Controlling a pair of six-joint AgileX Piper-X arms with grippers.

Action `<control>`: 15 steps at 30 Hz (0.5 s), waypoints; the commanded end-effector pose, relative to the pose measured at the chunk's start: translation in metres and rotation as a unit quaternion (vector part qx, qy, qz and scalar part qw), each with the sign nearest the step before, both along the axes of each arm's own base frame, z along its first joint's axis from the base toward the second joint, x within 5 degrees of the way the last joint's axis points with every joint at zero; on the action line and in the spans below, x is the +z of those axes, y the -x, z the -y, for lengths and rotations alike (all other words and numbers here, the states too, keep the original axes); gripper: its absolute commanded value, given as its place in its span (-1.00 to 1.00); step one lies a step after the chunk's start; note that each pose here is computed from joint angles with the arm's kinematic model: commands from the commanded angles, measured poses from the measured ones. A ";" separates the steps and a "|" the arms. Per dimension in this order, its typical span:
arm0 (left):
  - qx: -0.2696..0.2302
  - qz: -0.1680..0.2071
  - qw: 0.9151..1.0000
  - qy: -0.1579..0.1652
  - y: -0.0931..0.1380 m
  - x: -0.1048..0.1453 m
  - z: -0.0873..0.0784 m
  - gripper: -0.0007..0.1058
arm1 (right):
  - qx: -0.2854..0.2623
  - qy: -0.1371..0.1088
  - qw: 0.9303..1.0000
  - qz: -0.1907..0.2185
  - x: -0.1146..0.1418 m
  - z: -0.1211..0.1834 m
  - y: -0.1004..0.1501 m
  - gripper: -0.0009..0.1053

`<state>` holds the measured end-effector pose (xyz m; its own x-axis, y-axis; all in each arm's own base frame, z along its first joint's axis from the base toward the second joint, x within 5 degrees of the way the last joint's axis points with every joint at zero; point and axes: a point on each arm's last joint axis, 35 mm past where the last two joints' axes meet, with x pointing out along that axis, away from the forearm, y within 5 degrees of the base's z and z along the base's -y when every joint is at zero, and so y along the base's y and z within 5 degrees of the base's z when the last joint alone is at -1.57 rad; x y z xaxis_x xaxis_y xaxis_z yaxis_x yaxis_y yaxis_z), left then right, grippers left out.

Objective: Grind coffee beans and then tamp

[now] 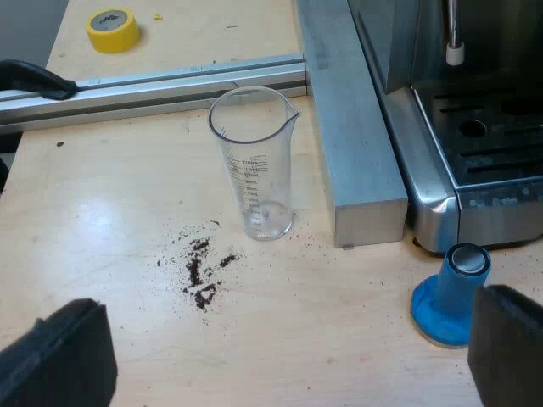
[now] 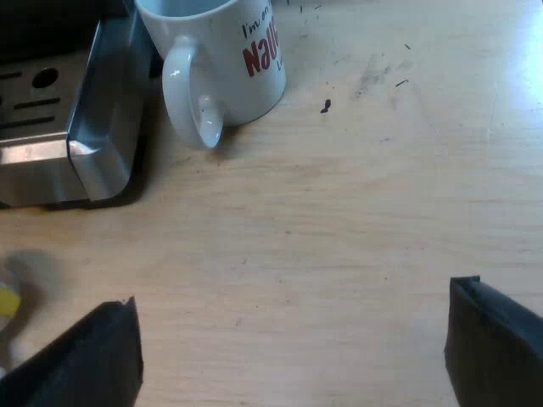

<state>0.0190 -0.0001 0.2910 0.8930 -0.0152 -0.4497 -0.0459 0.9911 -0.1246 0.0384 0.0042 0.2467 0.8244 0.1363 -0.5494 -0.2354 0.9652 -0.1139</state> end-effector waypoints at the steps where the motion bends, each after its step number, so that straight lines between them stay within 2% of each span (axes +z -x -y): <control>1: 0.004 0.008 1.000 0.001 -0.005 0.002 0.000 0.61 | -0.002 0.003 1.000 0.002 0.001 0.000 -0.001 0.41; 15: -0.007 0.018 1.000 0.008 -0.008 0.000 0.001 0.61 | -0.002 0.003 1.000 0.002 0.001 0.000 -0.001 0.41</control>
